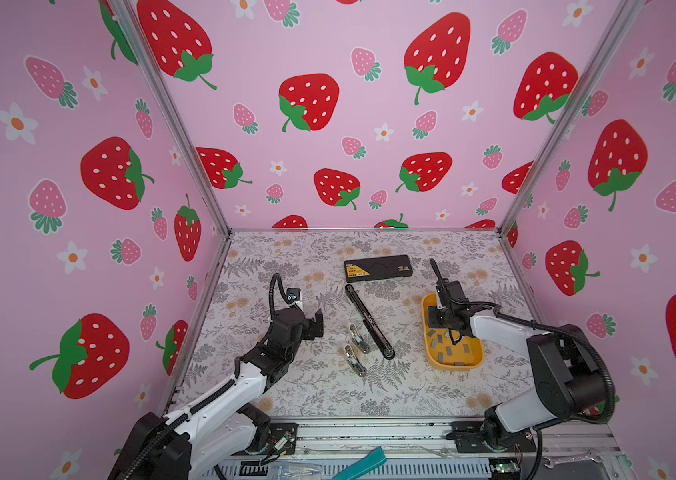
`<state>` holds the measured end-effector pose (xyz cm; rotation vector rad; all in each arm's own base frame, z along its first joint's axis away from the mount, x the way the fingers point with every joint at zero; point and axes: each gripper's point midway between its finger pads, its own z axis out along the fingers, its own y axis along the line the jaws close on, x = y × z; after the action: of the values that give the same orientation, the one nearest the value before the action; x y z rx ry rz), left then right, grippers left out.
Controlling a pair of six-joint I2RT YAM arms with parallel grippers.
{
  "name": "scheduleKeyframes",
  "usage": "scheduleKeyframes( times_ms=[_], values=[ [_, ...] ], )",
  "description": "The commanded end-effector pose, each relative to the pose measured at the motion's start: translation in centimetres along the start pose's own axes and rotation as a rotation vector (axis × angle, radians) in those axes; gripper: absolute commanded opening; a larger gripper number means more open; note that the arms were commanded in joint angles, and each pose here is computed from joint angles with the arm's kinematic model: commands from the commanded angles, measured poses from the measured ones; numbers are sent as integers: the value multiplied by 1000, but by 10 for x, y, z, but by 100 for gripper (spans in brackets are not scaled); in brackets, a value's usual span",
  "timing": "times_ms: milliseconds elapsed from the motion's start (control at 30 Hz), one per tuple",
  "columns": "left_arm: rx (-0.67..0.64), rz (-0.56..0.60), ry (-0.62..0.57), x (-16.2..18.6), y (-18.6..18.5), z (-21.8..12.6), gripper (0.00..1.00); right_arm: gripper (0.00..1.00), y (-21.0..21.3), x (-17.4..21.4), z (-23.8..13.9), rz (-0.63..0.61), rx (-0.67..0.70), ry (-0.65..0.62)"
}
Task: Load the staples into the stapler
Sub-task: 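Lower the open right gripper toward a staple strip in the tray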
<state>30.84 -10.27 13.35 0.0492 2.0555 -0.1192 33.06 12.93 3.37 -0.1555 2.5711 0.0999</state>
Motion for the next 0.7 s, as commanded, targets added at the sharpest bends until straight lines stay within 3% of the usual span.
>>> scheduleKeyframes(
  times_ms=[0,333,667],
  values=[
    [3,-27,-33,-19,-3,-1,99,32,-1,2,4,-14,22,23],
    [5,-32,-30,-19,-3,-1,99,20,-5,14,13,-25,51,58],
    [1,-30,-28,-18,-3,0,99,17,-4,16,15,-34,61,66]
  ],
)
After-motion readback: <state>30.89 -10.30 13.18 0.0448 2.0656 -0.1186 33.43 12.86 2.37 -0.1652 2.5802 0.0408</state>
